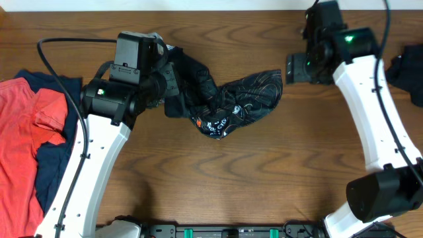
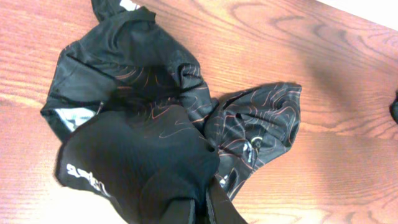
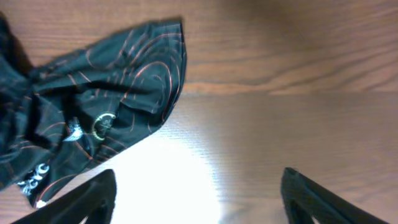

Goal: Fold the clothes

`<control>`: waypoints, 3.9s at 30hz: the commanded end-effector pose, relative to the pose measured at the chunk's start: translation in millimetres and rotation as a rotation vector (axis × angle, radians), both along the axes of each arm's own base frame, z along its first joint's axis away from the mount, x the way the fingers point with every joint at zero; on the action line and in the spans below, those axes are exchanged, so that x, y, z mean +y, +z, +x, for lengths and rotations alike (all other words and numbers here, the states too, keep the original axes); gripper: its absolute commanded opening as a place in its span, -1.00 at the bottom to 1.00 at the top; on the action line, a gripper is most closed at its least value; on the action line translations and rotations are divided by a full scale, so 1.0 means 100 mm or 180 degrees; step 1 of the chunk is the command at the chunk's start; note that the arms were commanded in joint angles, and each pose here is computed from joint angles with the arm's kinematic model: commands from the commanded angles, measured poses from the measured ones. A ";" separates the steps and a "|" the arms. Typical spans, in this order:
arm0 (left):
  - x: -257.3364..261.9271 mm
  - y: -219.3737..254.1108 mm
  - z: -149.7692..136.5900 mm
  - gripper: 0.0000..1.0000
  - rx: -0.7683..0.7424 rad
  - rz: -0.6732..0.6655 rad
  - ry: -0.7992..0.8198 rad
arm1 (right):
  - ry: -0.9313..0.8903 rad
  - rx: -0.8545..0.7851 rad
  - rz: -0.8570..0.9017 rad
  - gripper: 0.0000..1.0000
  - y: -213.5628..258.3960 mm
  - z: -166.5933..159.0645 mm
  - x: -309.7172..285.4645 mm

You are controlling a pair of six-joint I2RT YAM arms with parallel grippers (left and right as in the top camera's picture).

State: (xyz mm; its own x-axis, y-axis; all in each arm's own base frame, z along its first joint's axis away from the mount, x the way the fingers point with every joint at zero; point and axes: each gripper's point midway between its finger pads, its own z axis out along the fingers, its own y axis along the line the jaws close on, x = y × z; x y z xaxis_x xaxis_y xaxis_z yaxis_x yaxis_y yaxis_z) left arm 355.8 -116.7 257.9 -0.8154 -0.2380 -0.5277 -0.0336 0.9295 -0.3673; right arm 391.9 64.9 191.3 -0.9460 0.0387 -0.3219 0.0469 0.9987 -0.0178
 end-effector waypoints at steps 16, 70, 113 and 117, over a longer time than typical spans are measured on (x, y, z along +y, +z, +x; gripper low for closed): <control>0.01 1.77 0.02 -0.88 -0.1325 -0.0270 -0.0036 | 0.0171 0.0030 0.0159 0.75 -0.65 0.01 0.13; -0.45 1.42 0.09 -0.88 -0.0722 -0.0396 -0.0385 | 0.0604 0.0499 0.0152 -0.98 -1.39 0.34 0.82; 0.90 2.06 0.54 -0.88 -0.1749 0.0318 0.0829 | -0.1318 -0.2450 -0.0375 -0.98 2.51 -0.90 -1.50; 0.97 2.39 0.25 -0.88 -0.2063 0.0387 0.0810 | -0.1316 -0.2502 -0.0368 -0.98 2.56 -0.96 -1.49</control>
